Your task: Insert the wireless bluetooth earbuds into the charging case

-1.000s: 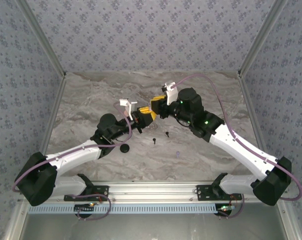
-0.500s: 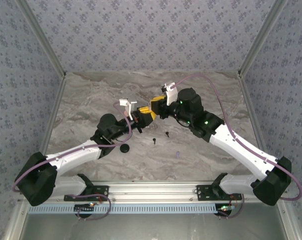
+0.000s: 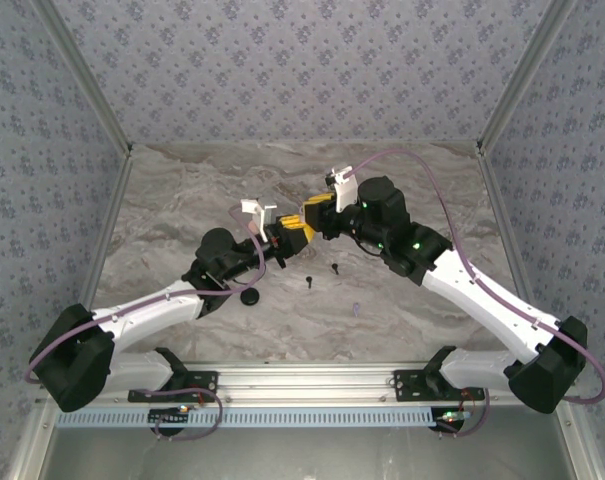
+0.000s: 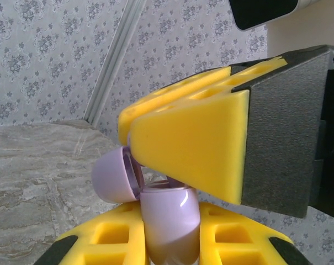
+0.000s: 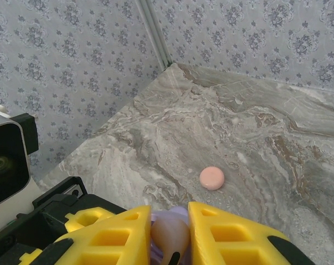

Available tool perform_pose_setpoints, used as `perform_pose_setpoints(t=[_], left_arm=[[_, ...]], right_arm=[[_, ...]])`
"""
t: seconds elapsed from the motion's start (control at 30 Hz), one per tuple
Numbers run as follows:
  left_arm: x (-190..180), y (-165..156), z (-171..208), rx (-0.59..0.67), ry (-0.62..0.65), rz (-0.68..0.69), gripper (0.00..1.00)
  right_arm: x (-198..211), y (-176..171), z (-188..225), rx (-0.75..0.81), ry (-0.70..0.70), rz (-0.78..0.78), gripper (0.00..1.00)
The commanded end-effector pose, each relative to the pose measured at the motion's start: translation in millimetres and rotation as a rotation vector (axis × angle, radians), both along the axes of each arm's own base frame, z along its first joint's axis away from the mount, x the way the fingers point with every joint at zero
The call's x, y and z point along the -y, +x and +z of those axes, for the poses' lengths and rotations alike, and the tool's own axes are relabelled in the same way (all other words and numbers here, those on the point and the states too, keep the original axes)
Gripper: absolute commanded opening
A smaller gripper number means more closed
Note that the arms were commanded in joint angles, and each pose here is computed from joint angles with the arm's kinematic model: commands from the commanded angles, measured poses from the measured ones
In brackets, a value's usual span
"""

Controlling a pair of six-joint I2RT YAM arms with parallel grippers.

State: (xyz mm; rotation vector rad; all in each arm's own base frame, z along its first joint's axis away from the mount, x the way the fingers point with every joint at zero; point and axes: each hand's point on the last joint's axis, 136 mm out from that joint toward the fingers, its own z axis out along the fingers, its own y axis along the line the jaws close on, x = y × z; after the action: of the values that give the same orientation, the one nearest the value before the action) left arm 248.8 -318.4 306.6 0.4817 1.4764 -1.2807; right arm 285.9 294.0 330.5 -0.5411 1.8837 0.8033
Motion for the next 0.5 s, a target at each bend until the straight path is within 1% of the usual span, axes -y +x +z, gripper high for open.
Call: perform_pose_setpoints(t=[0.0, 0.47], left_arm=[[-2.4, -8.5, 33.4, 0.122, -0.072, -0.011, 0.0], [1.3, -8.5, 30.1, 0.127, -0.071, -0.026, 0.0]], right_arm=[[-0.8, -10.7, -17.9, -0.092, -0.039, 0.032, 0.25], [-1.7, -7.5, -14.6, -0.09, -0.034, 0.031, 0.3]])
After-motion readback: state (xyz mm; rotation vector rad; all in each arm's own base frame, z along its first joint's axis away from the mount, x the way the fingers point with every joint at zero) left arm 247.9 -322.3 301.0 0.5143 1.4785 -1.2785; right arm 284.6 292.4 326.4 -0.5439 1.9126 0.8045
